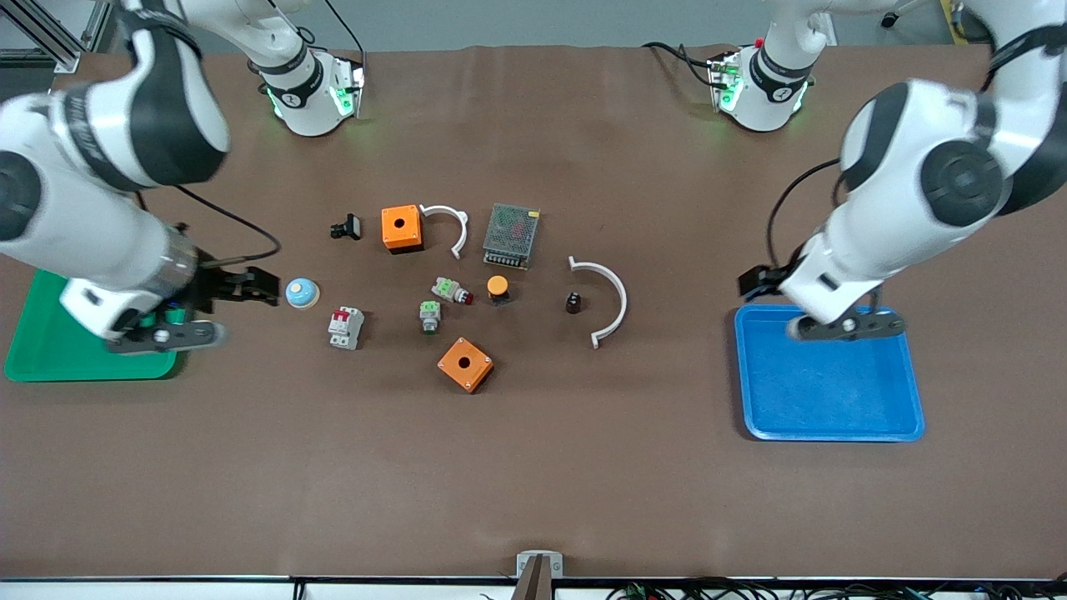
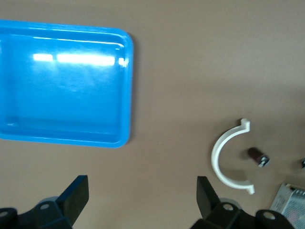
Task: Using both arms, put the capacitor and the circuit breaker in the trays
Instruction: 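Lower the right gripper onto the breaker while the left gripper lowers onto the capacitor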
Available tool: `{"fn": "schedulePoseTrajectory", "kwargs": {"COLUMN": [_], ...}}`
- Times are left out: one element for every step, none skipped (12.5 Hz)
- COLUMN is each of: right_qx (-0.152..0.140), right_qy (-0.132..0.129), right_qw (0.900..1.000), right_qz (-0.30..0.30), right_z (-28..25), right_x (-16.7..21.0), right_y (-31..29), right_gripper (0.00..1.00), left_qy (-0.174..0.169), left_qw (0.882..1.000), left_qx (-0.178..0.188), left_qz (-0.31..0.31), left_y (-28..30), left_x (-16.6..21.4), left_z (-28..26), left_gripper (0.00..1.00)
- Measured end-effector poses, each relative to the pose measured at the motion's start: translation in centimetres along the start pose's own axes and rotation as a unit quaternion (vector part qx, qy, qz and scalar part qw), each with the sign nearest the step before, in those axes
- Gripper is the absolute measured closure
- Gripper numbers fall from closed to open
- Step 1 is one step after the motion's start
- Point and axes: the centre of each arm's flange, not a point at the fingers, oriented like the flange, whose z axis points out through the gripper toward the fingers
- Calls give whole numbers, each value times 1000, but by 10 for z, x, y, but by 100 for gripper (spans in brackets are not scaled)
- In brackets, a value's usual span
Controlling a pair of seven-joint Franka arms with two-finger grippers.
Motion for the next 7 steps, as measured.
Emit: {"fn": "schedulePoseTrajectory", "kwargs": {"right_qx": [-3,-6,-8,-9,-9,-9,-8], "right_qy": [-14,-27,-36,-40,-40,-37,-32], "right_qw": [1000,1000,999,999,999,999,999], "right_qz": [-5,-3,2,8,14,20,28], "right_z": [16,33,52,73,94,114,132], "right_x": [2,4,7,11,13,13,12], "right_y": [-15,-25,-29,-27,-21,-13,-4], "right_gripper": [0,0,0,0,0,0,0], "left_qy": [3,5,8,9,8,5,1], "left_qw": [1000,999,998,996,995,993,992], "left_qx": [-4,-9,-15,-19,-22,-23,-23], "left_qz": [-19,-39,-61,-82,-100,-114,-125], "left_y": [23,48,72,95,116,134,149], "left_x": [2,2,0,-4,-9,-15,-21], "left_z": [21,42,63,84,103,122,140], "left_gripper": [0,0,0,0,0,1,1]}}
